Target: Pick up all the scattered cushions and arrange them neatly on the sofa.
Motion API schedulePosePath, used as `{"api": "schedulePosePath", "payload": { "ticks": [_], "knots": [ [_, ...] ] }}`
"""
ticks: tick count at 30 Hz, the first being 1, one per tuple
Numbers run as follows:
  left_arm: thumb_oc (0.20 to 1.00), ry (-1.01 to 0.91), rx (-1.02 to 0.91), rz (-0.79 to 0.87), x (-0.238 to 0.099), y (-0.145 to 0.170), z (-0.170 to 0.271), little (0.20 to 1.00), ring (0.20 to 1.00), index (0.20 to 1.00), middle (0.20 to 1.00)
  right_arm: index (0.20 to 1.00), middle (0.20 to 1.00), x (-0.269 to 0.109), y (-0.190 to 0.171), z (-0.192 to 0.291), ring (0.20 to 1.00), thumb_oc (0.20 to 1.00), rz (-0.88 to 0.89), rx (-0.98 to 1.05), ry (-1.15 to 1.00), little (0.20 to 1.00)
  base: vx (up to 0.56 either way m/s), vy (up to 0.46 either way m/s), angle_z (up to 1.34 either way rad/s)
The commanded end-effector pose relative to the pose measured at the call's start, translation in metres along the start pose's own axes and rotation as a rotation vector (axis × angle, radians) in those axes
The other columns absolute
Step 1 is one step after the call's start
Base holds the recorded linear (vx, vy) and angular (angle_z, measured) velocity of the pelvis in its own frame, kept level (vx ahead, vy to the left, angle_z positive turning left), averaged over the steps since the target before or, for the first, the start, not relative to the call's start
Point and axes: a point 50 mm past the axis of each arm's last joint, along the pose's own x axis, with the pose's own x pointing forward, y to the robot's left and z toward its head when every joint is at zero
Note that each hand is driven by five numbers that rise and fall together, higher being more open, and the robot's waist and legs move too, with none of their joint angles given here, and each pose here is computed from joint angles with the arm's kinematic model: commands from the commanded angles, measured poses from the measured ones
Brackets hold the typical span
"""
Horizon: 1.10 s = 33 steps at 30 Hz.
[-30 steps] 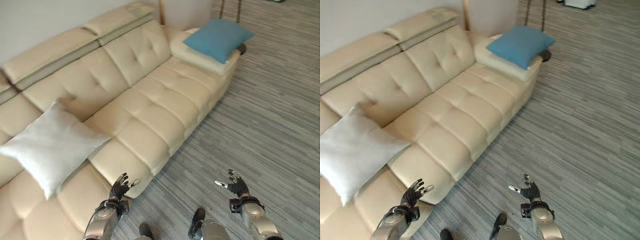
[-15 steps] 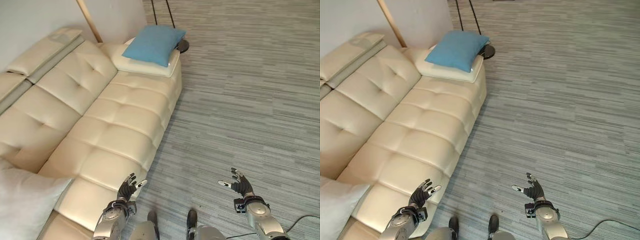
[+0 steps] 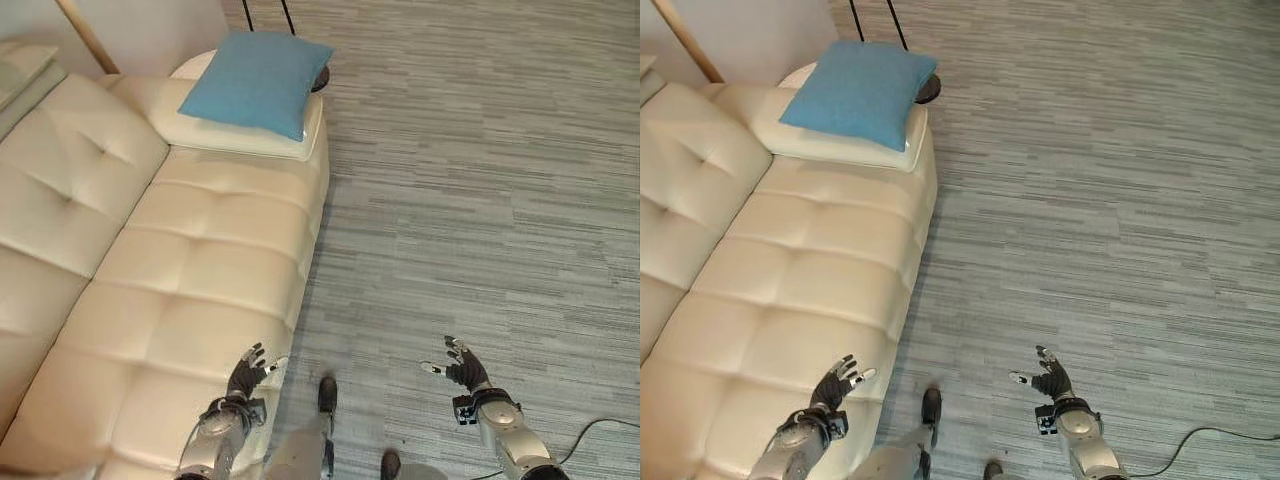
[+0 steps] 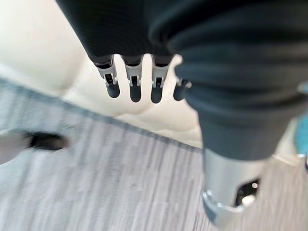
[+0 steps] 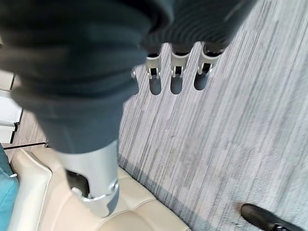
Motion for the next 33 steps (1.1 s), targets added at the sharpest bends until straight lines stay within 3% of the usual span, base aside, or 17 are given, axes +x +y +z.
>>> {"api": "schedulePosePath", "payload": {
  "ticks": [1, 19, 24, 33],
  "knots": [
    [1.000, -0.046, 0.076, 0.003, -0.007, 0.010, 0.003, 1.000, 1.000, 1.000, 1.000, 1.000, 1.000, -0.001, 0.000, 0.007, 1.000, 1.000, 0.002, 0.002, -0.046, 1.000, 0.25, 0.131, -0.07],
    [1.000, -0.099, 0.072, -0.069, 0.000, -0.016, 0.016, 1.000, 1.000, 1.000, 1.000, 1.000, 1.000, -0.007, -0.025, 0.005, 1.000, 1.000, -0.090, 0.067, -0.062, 1.000, 0.46, -0.141, 0.08],
    [1.000, -0.081, 0.088, -0.057, -0.001, -0.015, 0.011, 1.000, 1.000, 1.000, 1.000, 1.000, 1.000, -0.007, -0.033, -0.003, 1.000, 1.000, -0.125, 0.027, -0.024, 1.000, 0.48, 0.064, -0.72],
    [1.000, -0.021, 0.094, -0.034, -0.008, -0.002, -0.006, 1.000, 1.000, 1.000, 1.000, 1.000, 1.000, -0.008, -0.015, -0.010, 1.000, 1.000, -0.048, 0.011, 0.009, 1.000, 0.28, 0.137, -0.33]
  ]
}}
